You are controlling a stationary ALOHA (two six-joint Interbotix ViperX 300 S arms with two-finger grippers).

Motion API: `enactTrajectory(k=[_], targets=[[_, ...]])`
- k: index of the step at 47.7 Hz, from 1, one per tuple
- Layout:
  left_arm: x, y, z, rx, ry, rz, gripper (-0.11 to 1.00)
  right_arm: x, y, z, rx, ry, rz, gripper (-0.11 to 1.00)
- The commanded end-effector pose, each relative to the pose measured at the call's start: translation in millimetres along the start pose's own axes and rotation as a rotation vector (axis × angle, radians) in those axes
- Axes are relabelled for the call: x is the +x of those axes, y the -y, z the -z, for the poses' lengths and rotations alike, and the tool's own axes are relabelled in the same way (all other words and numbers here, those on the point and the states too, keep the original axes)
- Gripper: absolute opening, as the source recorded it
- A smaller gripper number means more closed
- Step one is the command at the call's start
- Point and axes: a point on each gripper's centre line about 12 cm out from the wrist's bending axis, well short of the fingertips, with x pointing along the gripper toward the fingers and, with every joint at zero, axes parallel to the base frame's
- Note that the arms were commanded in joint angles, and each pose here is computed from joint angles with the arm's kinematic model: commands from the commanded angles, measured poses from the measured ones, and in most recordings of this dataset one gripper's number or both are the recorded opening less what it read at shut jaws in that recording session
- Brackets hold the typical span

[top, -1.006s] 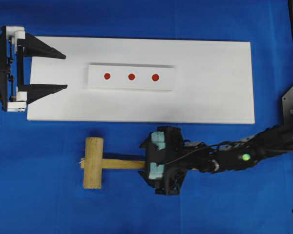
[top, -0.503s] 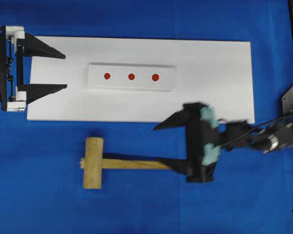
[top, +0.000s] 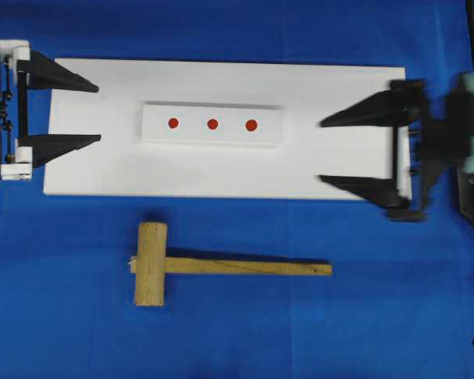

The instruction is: Hit the mark with a hammer.

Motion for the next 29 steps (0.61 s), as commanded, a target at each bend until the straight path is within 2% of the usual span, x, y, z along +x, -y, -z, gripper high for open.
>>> enactTrajectory(k=[1,10,29], targets=[[-2.3,0.3,-4.9,0.002,0.022,0.001,0.80,-14.8,6.1,-5.4,0.011,0.048,0.001,0.77],[-9.7,7.3,-4.5,0.027,0.043,0.031,0.80,-35.0,15.8,13.5,0.014,0.060,0.002,0.77],[-41.4,9.1,14.0,0.031,0.024,0.042,0.77,-50.4,32.8,52.6,-0.002,0.032,0.054,0.76]])
